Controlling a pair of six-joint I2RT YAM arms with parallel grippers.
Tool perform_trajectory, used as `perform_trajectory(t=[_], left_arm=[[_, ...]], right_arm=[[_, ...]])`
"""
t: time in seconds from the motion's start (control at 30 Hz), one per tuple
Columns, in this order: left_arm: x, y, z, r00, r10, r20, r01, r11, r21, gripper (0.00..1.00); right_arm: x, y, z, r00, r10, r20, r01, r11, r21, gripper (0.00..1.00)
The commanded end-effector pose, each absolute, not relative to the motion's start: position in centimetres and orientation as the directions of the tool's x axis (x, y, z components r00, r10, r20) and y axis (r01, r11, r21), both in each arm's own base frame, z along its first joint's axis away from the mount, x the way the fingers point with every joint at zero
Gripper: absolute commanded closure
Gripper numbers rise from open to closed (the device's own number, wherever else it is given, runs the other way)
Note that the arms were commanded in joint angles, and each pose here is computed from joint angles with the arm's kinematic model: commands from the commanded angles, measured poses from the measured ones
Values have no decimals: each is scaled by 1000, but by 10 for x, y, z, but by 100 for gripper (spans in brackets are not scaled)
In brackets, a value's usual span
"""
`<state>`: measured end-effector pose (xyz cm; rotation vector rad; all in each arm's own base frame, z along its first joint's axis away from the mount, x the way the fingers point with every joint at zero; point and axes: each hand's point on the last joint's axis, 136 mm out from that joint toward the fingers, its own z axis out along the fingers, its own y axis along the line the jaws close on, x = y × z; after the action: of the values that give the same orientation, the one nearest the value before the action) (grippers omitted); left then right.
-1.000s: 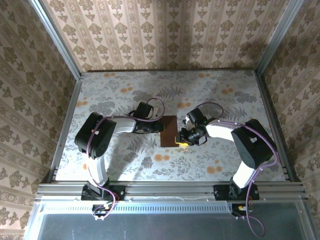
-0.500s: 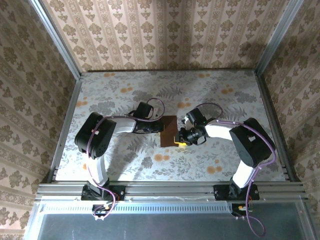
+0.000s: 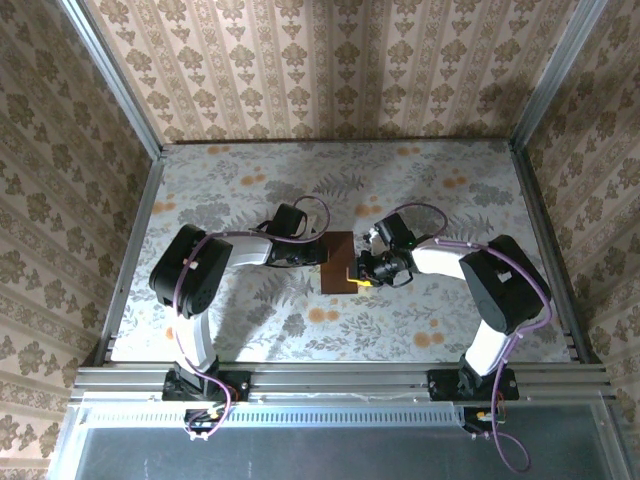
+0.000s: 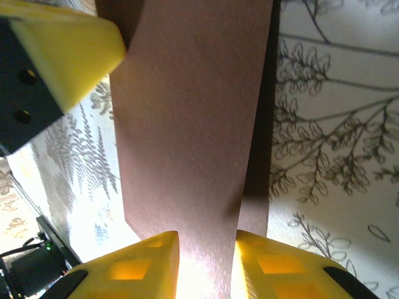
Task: Fold a paper plane with a square sheet of paper (fold left side to right side)
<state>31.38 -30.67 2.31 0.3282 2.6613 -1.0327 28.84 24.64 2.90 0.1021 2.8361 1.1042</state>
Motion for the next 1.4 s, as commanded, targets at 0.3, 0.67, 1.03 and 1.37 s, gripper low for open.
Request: perform_trajectory(t=[0.3,0.67,1.03,1.37], left_arm=[[295,-303,6,-960,138,-244,263,749,-608,100],[299,-304,11,-954,138,-267,278,742,-610,100],[312,-299,71,-855,198,-480,458,724,-517,68],[250,-312,107,-585,420,-694,744,619,-253,38]], right_arm=[[333,252,34,-988,135,-69,37,656,753,71],[344,245,22,-990,139,-37,63,650,757,80],[346,239,35,-986,168,-22,91,632,770,99],[366,241,44,-978,209,-1,127,600,789,100]])
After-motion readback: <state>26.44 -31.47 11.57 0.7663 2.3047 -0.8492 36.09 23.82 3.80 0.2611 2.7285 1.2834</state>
